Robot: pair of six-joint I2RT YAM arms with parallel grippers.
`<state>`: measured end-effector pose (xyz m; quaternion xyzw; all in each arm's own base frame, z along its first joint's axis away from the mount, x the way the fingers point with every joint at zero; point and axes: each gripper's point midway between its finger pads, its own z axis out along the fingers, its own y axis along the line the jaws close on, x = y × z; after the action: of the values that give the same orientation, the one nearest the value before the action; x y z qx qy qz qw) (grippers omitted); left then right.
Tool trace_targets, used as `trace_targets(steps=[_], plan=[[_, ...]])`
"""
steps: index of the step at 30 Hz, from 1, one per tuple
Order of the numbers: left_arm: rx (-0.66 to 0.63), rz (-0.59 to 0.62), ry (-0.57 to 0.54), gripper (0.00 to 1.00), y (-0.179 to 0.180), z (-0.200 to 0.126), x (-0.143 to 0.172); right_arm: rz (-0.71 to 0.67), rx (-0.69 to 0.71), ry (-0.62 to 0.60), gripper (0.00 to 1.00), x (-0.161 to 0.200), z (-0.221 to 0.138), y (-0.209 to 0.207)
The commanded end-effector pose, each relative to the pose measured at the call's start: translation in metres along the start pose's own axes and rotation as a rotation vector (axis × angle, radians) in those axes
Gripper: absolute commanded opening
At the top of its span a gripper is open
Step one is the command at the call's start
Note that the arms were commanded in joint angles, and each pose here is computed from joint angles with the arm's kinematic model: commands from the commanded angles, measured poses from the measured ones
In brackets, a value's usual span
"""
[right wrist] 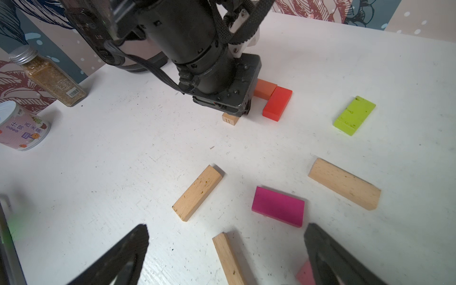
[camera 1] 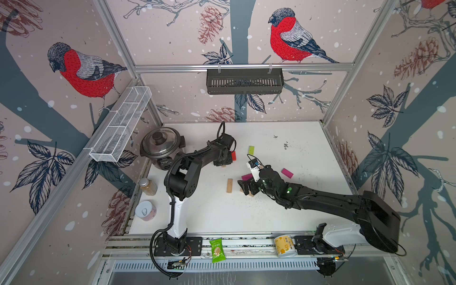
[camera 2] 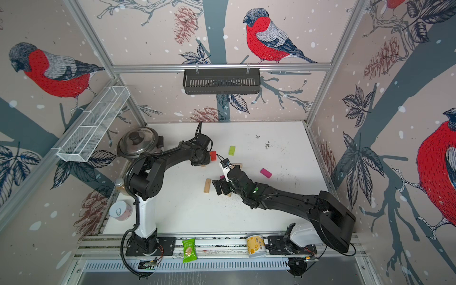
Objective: Assemble the letter p with building blocks
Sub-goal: Adjust the building block at the center of the board, then pick up the building block from the center of the board.
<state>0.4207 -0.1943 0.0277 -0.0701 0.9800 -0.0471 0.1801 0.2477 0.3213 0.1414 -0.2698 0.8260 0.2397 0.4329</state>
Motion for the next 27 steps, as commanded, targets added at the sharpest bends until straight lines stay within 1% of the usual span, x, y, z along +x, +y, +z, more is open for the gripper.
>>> trace_targets(steps=[1, 5, 8, 12, 15, 18, 22, 24, 26, 27], plan=[[0.022, 0.005, 0.025, 0.43, 0.000, -0.009, 0.007, 0.007, -0.008, -0.008, 1.00, -0.003, -0.001, 0.001], [0.048, 0.004, 0.008, 0.44, -0.002, -0.023, 0.006, 0.014, -0.008, -0.008, 1.00, -0.002, -0.001, -0.001], [0.073, 0.002, -0.015, 0.46, -0.003, -0.040, 0.003, 0.022, -0.013, -0.010, 1.00, -0.003, -0.002, -0.004], [0.142, 0.002, -0.067, 0.50, -0.007, -0.079, 0.000, 0.043, -0.011, -0.016, 1.00, -0.004, -0.004, -0.011], [0.219, 0.006, -0.141, 0.58, -0.008, -0.120, -0.001, 0.074, -0.007, -0.021, 1.00, -0.005, -0.006, -0.021], [0.291, 0.023, -0.235, 0.71, -0.006, -0.165, -0.003, 0.114, -0.007, -0.023, 1.00, -0.005, -0.008, -0.033], [0.370, 0.037, -0.374, 0.90, 0.004, -0.217, 0.001, 0.172, 0.024, -0.015, 1.00, -0.001, -0.008, -0.054], [0.417, 0.059, -0.446, 0.97, 0.008, -0.237, 0.006, 0.201, 0.043, -0.001, 1.00, 0.003, -0.006, -0.064], [0.470, 0.068, -0.530, 0.97, 0.012, -0.262, 0.009, 0.219, 0.069, 0.019, 1.00, 0.007, -0.002, -0.071], [0.477, 0.073, -0.552, 0.97, 0.018, -0.267, 0.016, 0.222, 0.086, 0.039, 1.00, 0.010, 0.001, -0.074]])
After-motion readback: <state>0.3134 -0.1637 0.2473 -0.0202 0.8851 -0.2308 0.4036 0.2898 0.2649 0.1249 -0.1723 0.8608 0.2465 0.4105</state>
